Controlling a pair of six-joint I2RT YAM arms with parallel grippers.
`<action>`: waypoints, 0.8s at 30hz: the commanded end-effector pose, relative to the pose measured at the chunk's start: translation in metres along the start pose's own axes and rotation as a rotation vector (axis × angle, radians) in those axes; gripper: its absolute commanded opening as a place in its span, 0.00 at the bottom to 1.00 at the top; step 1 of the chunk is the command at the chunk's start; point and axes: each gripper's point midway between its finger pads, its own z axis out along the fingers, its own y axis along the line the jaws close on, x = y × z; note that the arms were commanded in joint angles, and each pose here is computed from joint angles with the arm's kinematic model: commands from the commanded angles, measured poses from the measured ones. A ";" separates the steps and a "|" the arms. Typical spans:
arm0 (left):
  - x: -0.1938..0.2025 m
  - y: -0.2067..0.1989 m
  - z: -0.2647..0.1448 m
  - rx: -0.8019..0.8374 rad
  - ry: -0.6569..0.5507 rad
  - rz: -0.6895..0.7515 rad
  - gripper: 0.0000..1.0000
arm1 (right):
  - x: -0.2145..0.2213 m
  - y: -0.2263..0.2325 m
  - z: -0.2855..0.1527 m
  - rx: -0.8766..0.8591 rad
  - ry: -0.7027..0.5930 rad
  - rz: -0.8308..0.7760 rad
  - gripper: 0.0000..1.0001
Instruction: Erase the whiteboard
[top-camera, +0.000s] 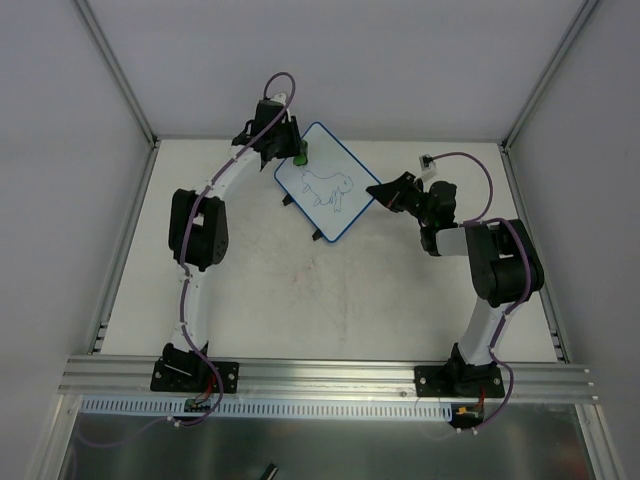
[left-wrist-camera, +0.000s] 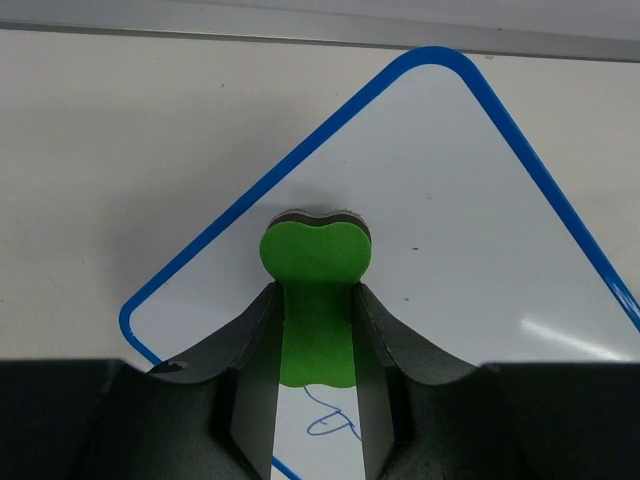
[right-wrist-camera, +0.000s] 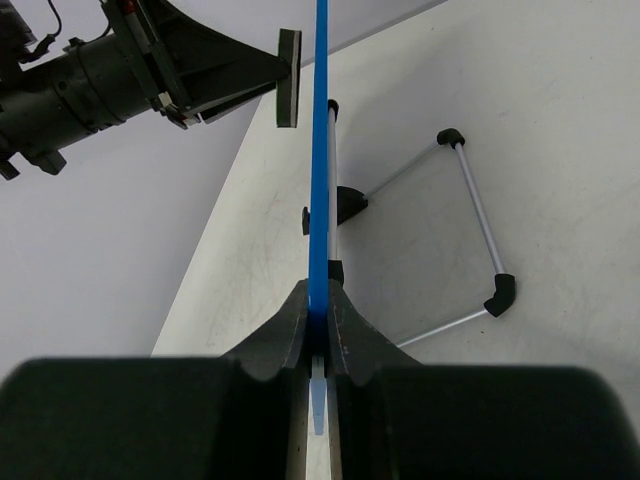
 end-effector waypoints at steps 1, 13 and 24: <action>-0.013 0.002 0.012 -0.012 -0.070 0.036 0.00 | -0.019 0.027 -0.002 -0.094 -0.055 -0.074 0.00; -0.008 -0.006 0.031 0.055 -0.087 0.026 0.00 | -0.019 0.028 -0.002 -0.105 -0.057 -0.066 0.00; 0.004 -0.035 0.030 0.178 -0.055 0.054 0.00 | -0.018 0.028 0.001 -0.111 -0.048 -0.053 0.00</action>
